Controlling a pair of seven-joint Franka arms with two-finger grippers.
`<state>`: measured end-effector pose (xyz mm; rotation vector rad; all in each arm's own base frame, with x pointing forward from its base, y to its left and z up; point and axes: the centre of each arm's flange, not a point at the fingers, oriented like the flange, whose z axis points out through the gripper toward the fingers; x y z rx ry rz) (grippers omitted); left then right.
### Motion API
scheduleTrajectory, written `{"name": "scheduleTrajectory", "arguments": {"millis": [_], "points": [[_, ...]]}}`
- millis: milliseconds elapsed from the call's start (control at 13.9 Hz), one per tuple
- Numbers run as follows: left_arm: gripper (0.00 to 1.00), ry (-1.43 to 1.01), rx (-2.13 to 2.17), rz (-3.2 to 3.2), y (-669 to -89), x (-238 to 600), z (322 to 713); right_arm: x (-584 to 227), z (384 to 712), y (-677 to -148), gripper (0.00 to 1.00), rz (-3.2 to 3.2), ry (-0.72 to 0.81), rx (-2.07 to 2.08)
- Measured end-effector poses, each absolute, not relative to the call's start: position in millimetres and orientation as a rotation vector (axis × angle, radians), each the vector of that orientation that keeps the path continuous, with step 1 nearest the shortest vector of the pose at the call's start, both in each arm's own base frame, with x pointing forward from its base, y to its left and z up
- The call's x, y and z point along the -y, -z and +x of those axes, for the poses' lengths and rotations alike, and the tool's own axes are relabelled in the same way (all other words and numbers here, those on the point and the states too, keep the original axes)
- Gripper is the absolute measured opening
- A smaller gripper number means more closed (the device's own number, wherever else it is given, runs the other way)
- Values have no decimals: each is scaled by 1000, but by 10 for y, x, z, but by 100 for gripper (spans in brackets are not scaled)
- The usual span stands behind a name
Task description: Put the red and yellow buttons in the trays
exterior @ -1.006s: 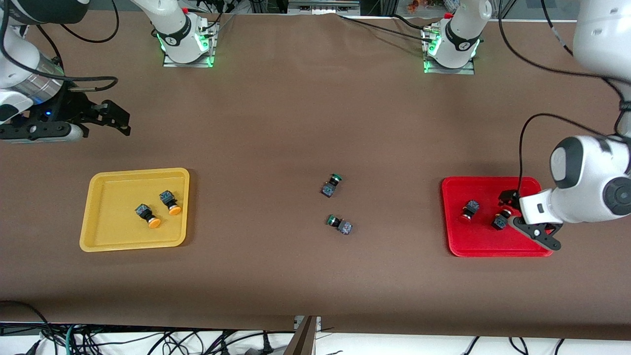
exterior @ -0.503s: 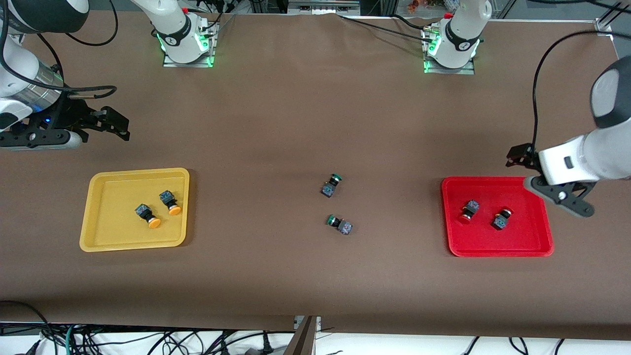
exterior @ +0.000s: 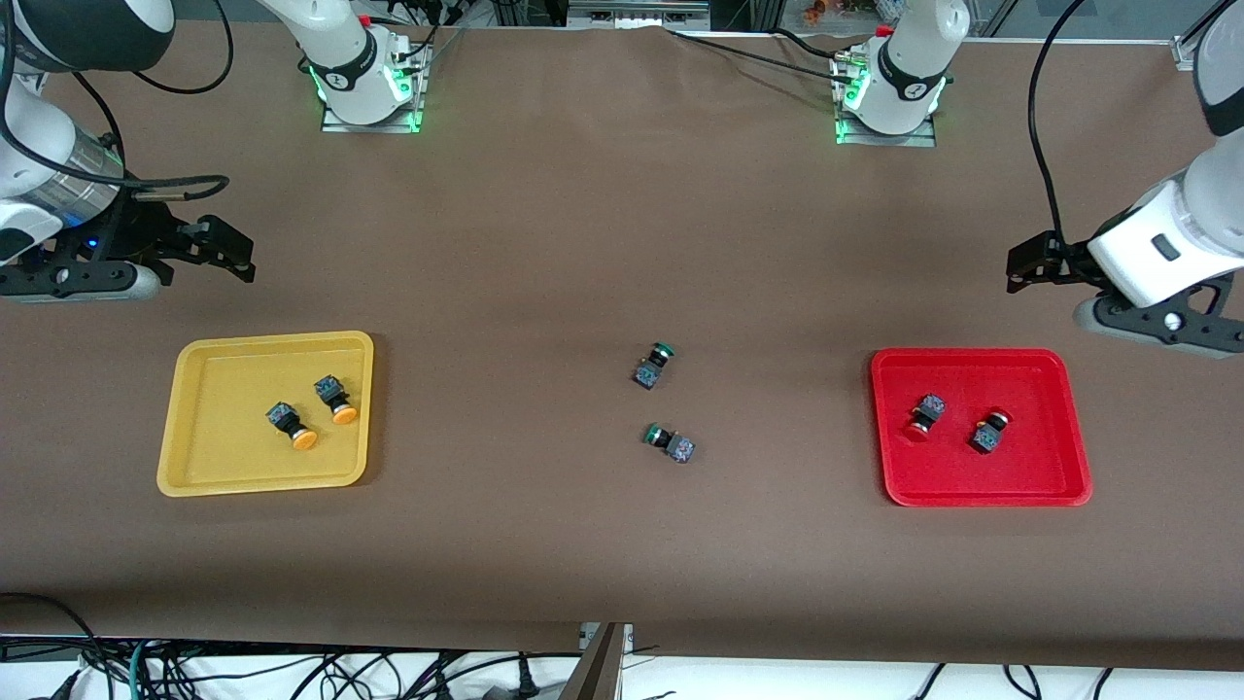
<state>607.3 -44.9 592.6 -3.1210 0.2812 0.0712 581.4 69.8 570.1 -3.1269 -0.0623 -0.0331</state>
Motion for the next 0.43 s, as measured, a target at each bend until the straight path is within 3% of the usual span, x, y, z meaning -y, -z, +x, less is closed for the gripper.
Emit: {"name": "scheduleTrajectory", "arguments": {"millis": [431], "points": [[100,20,-80,-3129,-5790,144,5498,-701,5830,-5722,100,-3126,41,63]]}}
